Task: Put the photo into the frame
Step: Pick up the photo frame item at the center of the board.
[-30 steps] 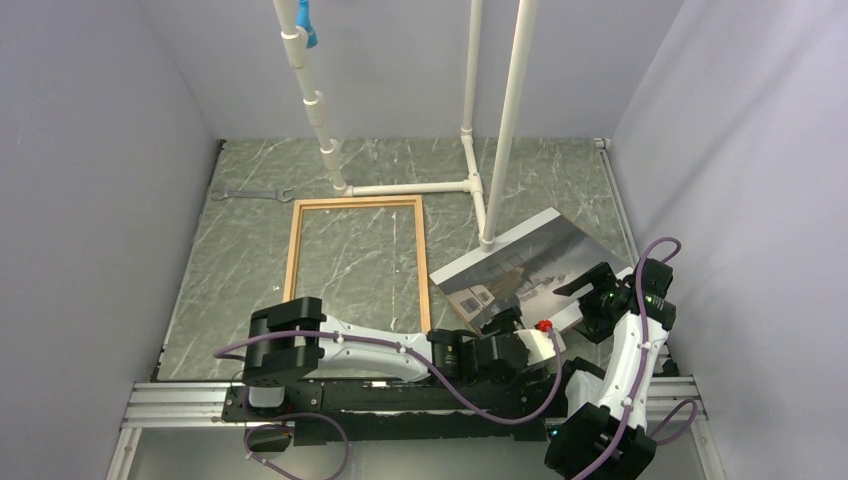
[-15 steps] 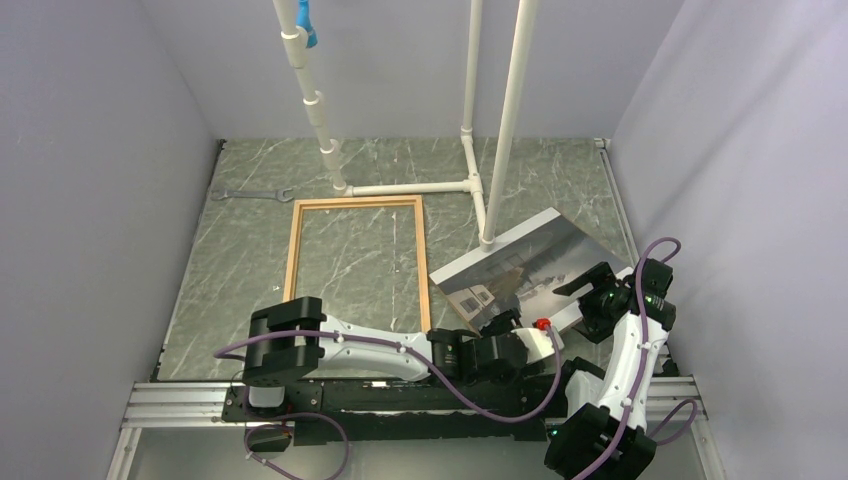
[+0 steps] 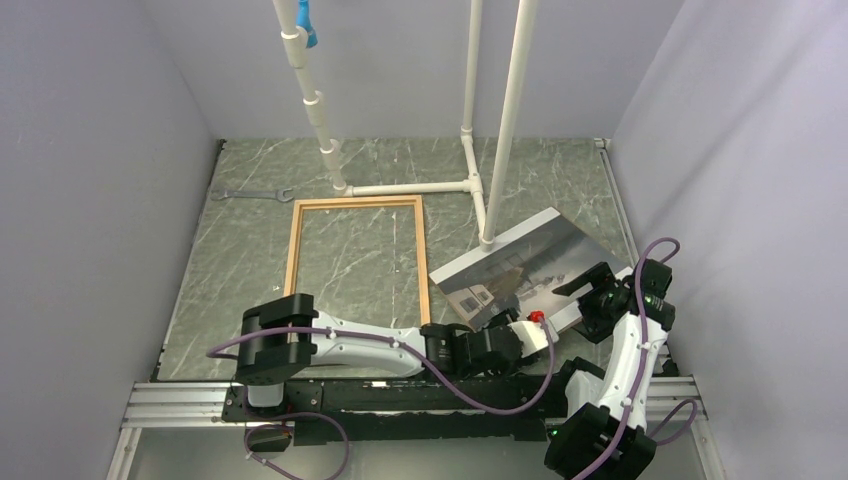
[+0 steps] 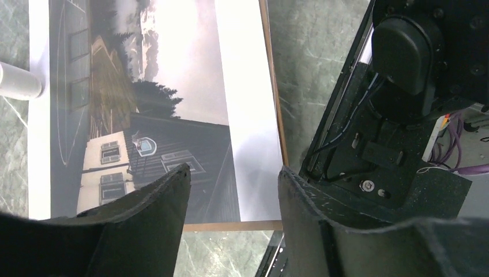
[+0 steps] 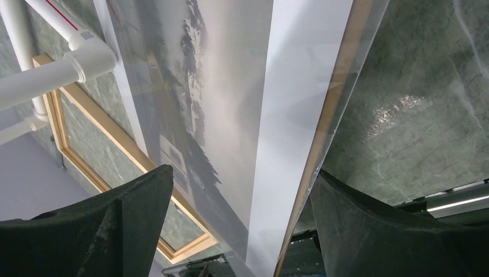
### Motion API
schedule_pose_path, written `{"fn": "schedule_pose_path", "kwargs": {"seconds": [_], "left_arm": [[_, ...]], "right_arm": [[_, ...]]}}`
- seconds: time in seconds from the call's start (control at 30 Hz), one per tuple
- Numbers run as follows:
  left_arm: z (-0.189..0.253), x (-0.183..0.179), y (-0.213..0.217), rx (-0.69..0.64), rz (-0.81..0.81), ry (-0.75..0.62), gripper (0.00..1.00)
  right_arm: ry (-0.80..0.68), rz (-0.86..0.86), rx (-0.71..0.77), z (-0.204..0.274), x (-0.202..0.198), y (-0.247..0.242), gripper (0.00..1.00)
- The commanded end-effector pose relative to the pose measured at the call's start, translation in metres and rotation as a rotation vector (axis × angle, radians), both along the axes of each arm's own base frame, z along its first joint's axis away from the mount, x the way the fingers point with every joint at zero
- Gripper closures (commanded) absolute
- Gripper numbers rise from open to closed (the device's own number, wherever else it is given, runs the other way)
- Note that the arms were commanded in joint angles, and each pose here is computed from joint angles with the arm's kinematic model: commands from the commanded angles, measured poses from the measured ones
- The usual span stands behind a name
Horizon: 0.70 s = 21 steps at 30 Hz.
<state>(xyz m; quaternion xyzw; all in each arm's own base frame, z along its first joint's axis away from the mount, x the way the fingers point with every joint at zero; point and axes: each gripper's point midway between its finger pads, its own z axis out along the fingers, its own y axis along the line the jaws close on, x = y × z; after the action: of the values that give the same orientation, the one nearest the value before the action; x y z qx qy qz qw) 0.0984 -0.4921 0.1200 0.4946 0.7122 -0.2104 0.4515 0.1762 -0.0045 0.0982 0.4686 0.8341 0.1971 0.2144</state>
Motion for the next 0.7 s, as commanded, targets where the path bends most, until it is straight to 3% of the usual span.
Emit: {"fn": "schedule_pose_path", "kwargs": {"seconds": [0.0, 0.13, 0.23, 0.47, 0.67], "left_arm": [[0.025, 0.02, 0.003, -0.076, 0.048, 0.002, 0.44], [0.024, 0.024, 0.002, -0.074, 0.045, 0.007, 0.58], [0.023, 0.031, 0.005, -0.047, 0.065, -0.017, 0.74], [0.035, 0.033, 0.009, -0.087, 0.02, 0.0, 0.77], [0.043, 0.029, 0.005, -0.095, -0.014, 0.004, 0.92]], "right_arm": [[-0.123, 0.047, 0.015, 0.015, 0.018, 0.006, 0.11], [-0.121, 0.049, 0.01, 0.014, 0.017, 0.006, 0.11], [-0.121, 0.051, 0.009, 0.014, 0.017, 0.006, 0.11], [-0.152, 0.076, 0.014, 0.024, 0.019, 0.009, 0.08], [-0.222, 0.112, 0.051, 0.043, 0.023, 0.019, 0.03]]}}
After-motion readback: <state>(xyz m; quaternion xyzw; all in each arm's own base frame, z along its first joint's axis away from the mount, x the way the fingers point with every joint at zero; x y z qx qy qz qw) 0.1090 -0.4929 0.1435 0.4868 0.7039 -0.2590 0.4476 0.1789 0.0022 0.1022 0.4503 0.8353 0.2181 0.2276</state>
